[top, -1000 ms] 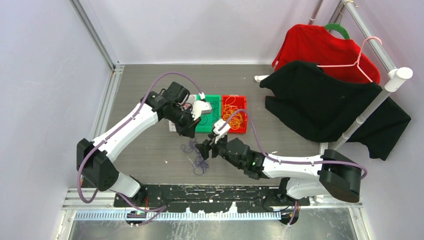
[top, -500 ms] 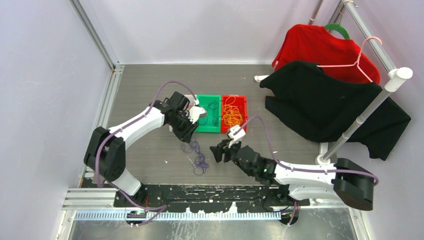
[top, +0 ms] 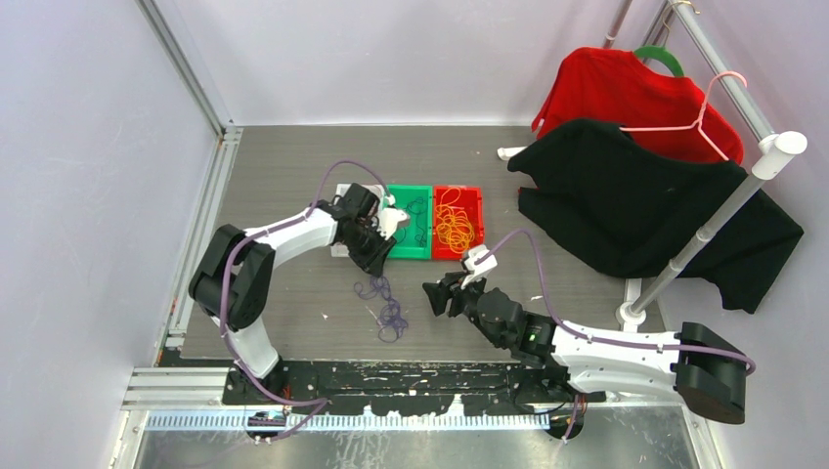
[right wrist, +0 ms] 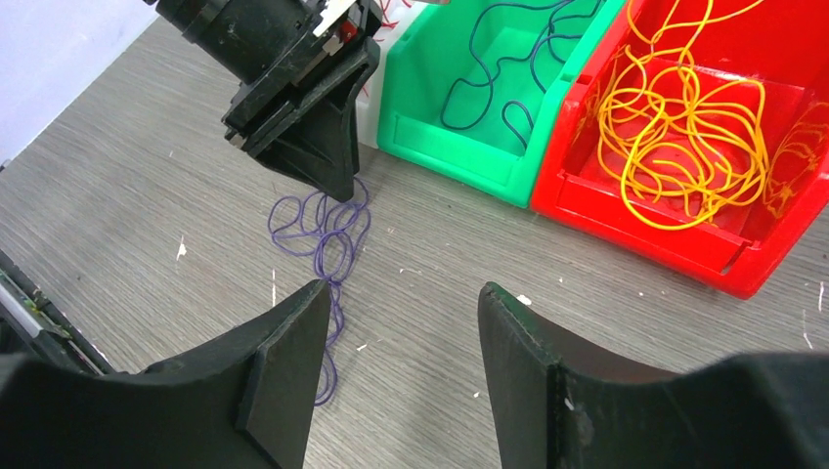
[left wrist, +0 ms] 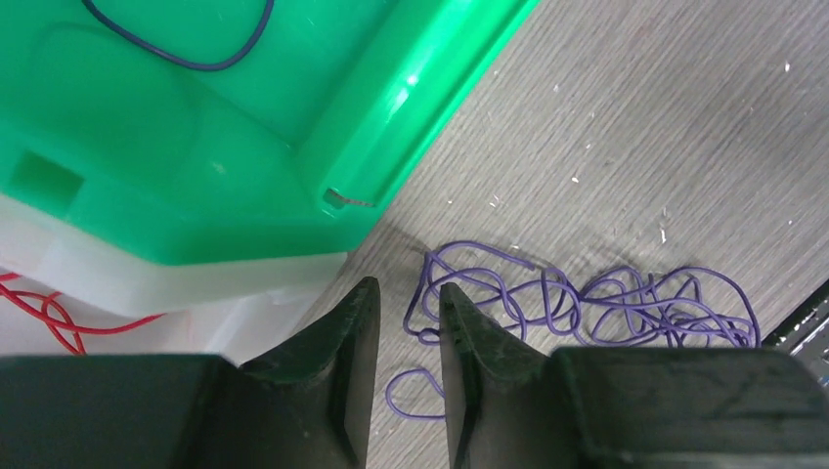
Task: Untangle the cables
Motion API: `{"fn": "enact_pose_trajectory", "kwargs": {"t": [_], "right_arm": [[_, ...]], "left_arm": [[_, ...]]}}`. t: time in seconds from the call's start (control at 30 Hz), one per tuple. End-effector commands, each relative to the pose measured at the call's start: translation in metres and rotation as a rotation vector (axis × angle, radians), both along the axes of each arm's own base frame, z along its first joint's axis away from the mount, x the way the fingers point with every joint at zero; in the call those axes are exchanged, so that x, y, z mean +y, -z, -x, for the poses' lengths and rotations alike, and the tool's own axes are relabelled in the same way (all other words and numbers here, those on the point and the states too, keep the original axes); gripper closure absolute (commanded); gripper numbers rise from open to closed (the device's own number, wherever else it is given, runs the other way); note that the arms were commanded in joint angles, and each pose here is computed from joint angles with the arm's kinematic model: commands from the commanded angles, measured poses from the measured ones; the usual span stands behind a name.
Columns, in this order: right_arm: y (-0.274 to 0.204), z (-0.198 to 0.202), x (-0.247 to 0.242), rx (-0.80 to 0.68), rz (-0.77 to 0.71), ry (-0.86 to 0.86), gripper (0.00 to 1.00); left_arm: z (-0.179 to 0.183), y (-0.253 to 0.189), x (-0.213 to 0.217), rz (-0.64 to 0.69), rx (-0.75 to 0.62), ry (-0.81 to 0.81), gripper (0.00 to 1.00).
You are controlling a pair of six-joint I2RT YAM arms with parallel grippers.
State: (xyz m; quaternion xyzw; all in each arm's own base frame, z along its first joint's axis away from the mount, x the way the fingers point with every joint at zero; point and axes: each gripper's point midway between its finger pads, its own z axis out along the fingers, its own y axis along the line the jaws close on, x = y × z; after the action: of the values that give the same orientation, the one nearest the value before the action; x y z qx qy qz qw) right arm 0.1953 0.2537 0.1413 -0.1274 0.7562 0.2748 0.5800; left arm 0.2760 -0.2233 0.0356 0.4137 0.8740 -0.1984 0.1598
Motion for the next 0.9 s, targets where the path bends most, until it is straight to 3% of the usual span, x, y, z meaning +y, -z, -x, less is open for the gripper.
{"fn": "enact_pose_trajectory", "kwargs": {"t": [0.0, 0.13, 0.27, 0.6, 0.87], "right_arm": [[-0.006, -0.002, 0.003, -0.001, -0.040, 0.014, 0.38], [-0.006, -0.002, 0.003, 0.002, -0.044, 0.011, 0.40], [-0.008, -0.003, 0.002, -0.004, -0.049, 0.019, 0.40], [-0.046, -0.015, 0.037, -0.101, -0.073, -0.035, 0.25], [-0.086, -0.018, 0.075, -0.144, -0.198, -0.105, 0.22]], "left_arm": [[-0.013, -0.002, -0.013, 0.052, -0.049, 0.008, 0.74], [-0.011, -0.011, -0.014, 0.061, -0.049, 0.025, 0.89], [0.000, -0.043, -0.014, 0.102, -0.057, 0.054, 0.98], [0.049, -0.161, -0.017, 0.294, -0.071, 0.107, 1.00], [0.078, -0.206, -0.010, 0.356, -0.078, 0.156, 1.00]]}}
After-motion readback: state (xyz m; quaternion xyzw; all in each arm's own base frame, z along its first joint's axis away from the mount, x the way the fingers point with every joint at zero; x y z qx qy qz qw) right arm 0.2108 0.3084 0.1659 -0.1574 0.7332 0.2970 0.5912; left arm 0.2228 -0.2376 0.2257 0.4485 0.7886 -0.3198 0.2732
